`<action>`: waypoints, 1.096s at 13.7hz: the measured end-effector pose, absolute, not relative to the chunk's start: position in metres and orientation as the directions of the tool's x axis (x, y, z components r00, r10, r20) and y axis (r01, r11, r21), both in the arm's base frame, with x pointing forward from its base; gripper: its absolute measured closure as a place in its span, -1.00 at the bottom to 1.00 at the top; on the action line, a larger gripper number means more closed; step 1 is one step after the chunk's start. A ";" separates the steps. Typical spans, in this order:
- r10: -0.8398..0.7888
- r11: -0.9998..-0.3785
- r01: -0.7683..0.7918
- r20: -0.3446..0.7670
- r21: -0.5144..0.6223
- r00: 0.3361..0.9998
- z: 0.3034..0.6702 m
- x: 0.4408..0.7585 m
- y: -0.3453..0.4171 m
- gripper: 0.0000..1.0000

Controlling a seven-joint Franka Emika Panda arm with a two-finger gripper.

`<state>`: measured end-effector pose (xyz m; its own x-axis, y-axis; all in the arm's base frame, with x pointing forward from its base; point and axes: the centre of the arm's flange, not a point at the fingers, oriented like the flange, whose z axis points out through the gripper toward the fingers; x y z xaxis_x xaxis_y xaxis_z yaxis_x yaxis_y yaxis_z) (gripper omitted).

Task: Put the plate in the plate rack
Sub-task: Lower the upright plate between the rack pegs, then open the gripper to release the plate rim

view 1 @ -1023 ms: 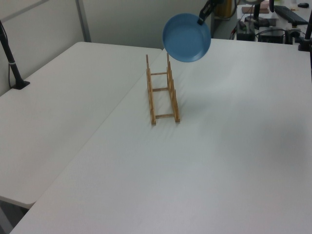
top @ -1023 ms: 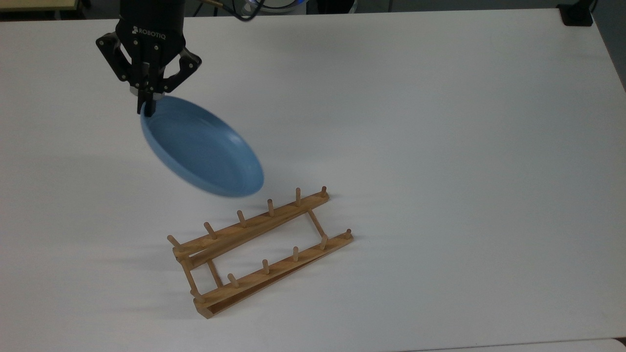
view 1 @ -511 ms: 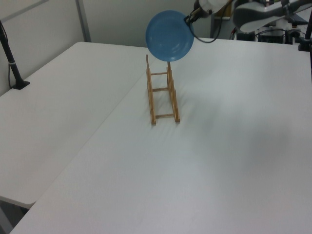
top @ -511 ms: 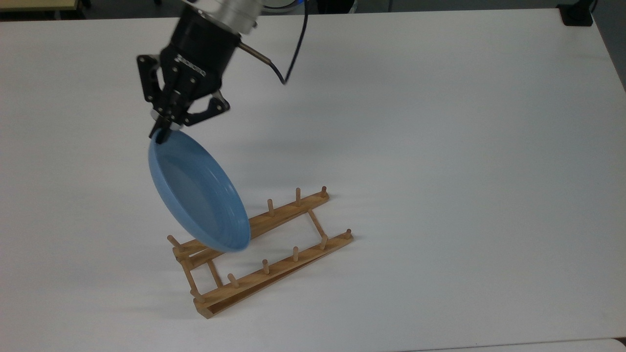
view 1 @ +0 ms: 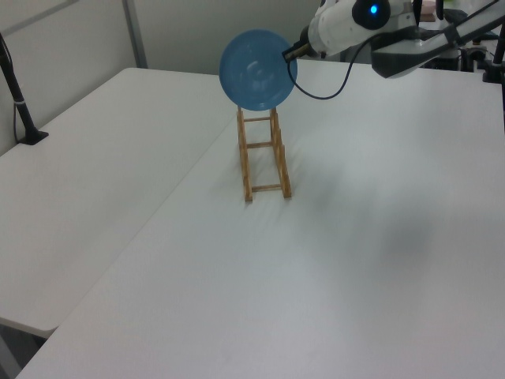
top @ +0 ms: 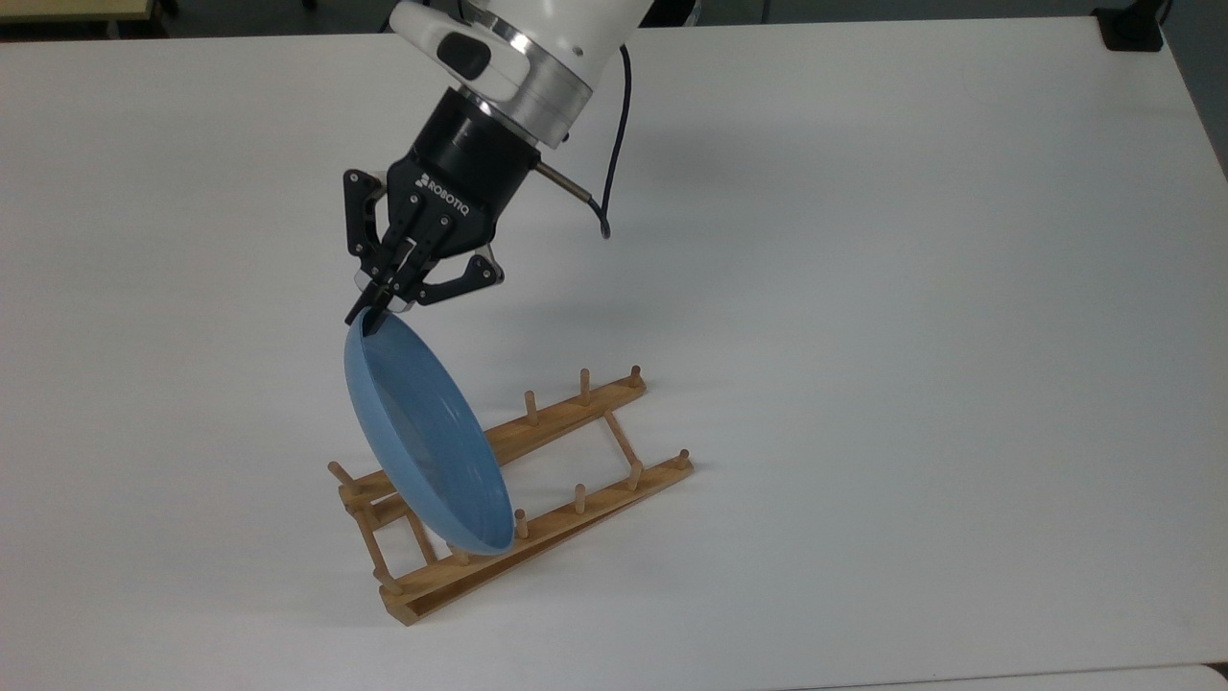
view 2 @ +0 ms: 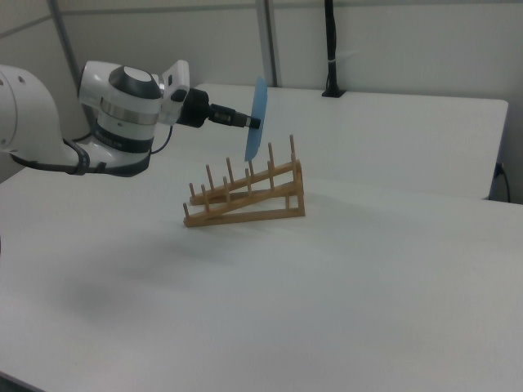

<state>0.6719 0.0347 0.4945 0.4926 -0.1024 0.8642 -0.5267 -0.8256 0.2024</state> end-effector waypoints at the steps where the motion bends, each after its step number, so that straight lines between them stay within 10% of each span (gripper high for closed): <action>1: -0.092 -0.822 -0.532 0.875 0.202 0.475 0.484 0.674 0.035 0.89; 9: -0.044 -0.817 -0.523 0.879 0.242 0.475 0.440 0.684 0.041 0.89; 15: -0.045 -0.816 -0.527 0.883 0.237 0.468 0.442 0.688 0.042 -0.16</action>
<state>0.6882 0.0417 0.4420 0.4676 -0.0452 0.8828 -0.5267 -0.8163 0.2372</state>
